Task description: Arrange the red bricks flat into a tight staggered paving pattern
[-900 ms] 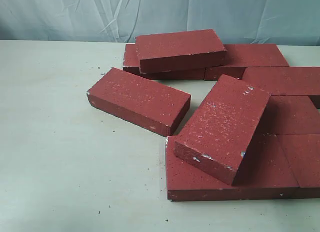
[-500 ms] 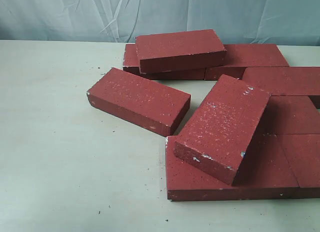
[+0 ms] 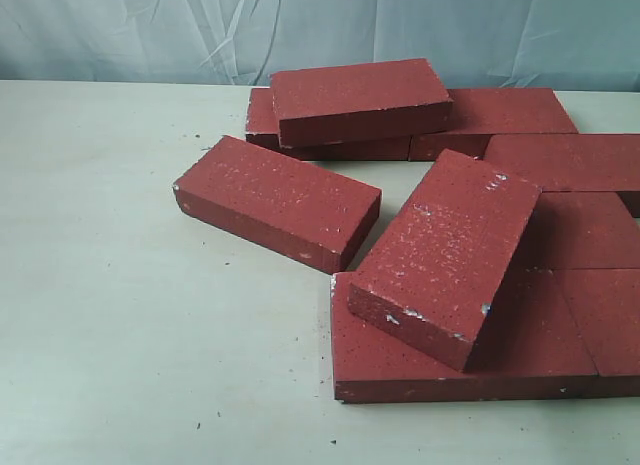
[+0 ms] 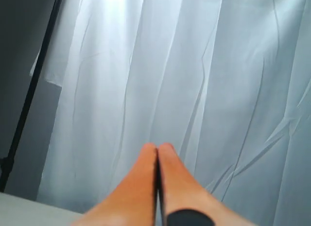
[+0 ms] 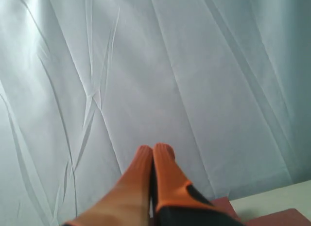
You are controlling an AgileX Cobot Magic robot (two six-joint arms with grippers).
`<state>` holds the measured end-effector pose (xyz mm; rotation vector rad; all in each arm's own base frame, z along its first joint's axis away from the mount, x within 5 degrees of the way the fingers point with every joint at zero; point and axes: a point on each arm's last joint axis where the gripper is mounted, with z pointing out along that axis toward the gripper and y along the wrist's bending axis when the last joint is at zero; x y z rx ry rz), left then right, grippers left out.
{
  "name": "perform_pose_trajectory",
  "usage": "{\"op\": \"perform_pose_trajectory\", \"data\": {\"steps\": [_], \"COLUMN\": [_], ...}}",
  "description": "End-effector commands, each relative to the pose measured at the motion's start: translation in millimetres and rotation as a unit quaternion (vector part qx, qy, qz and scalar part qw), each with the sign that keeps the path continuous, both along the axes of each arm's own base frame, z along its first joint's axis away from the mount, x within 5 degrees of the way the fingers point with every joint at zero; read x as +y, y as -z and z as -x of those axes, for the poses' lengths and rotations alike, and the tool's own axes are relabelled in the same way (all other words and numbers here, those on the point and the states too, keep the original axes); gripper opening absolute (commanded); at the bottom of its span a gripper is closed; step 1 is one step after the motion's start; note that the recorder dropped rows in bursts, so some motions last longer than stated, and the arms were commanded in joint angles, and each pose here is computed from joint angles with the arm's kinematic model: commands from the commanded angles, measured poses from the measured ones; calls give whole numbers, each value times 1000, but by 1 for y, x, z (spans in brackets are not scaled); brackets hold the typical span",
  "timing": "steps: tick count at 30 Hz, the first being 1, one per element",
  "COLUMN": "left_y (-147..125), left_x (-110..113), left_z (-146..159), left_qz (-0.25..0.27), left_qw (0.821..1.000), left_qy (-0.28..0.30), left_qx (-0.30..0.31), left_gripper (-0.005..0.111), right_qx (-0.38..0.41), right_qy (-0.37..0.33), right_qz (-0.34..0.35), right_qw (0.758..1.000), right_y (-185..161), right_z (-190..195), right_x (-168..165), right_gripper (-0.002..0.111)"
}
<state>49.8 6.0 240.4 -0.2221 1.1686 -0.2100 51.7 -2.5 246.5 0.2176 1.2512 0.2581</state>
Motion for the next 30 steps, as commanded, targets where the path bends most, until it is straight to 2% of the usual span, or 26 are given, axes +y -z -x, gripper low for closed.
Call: {"op": "perform_pose_trajectory", "data": {"steps": [1, 8, 17, 21, 30], "left_y": [-3, -19, -48, -53, -46], "left_x": [1, 0, -5, -9, -14], "left_z": [1, -16, -52, -72, -128], "left_qz": [-2, -11, -88, -143, -165], "left_qw": [1000, 1000, 993, 985, 970], "left_qy": [-5, -5, -1, 8, 38], "left_qx": [-24, 25, 75, 99, 177], "left_gripper": [0, 0, 0, 0, 0], "right_qx": [-13, 40, 160, 217, 339], "right_qy": [2, -1, -4, -12, -84], "right_qz": [-3, 35, 99, 147, 240], "right_qw": [1000, 999, 982, 965, 906], "right_y": [-31, -87, -128, -132, -138], "right_z": [-5, -37, -98, -128, -189], "right_x": [0, 2, 5, 7, 34], "right_gripper": [-1, -1, -1, -1, -1]}}
